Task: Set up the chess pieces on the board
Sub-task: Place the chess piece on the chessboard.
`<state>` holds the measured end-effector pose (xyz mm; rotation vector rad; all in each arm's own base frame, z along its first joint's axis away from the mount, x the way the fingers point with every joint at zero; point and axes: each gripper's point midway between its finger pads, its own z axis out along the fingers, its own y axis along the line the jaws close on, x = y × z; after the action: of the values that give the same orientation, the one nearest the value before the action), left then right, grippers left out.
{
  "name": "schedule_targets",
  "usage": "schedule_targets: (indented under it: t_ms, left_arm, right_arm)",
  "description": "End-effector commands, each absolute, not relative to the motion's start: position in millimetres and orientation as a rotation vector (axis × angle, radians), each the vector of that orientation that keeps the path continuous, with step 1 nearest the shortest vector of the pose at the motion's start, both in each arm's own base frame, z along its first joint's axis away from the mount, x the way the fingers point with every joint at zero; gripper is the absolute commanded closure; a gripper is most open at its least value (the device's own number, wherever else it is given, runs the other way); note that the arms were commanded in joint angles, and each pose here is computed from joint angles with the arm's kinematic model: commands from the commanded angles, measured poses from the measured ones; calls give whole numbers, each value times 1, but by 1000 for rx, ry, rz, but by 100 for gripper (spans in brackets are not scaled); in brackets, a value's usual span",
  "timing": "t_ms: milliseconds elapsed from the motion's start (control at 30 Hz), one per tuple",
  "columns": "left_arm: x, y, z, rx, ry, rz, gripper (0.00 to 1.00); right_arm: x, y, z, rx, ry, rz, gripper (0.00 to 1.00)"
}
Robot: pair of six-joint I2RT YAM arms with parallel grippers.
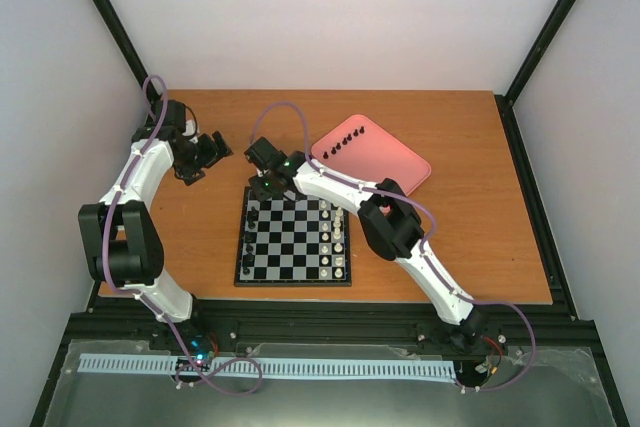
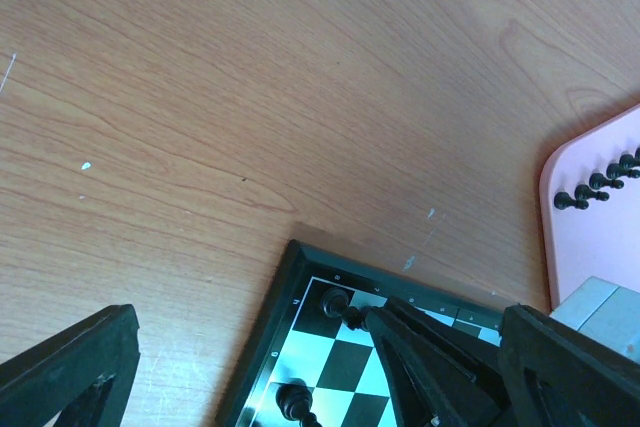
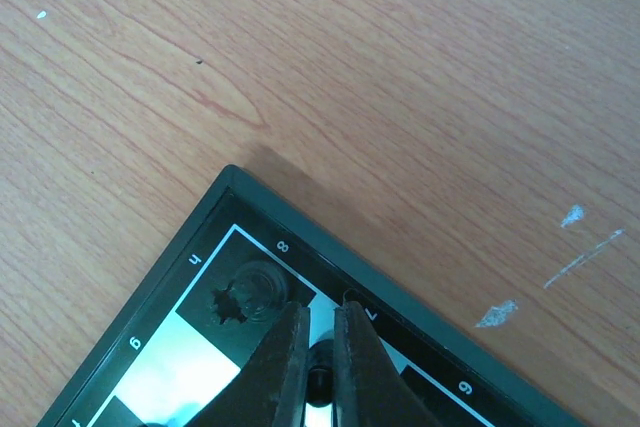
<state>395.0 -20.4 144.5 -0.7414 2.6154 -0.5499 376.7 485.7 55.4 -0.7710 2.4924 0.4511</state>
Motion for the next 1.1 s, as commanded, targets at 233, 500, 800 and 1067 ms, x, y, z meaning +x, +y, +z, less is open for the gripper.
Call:
schedule_targets:
  t_ms: [233, 500, 800, 1067]
  left_arm:
    - [393, -20, 150, -711, 2608, -562, 0]
    - [394, -19, 152, -709, 2602, -561, 0]
    - [396, -18, 152, -711, 2602, -553, 0]
    - [397, -19, 152, -712, 2601, -557, 0]
  right_arm:
    - [379, 485, 54, -770, 2484, 401, 71]
    - [382, 482, 74, -761, 2451, 387, 63]
    - [381, 478, 117, -781, 2383, 398, 53]
    - [385, 471, 164, -734, 2316, 421, 48]
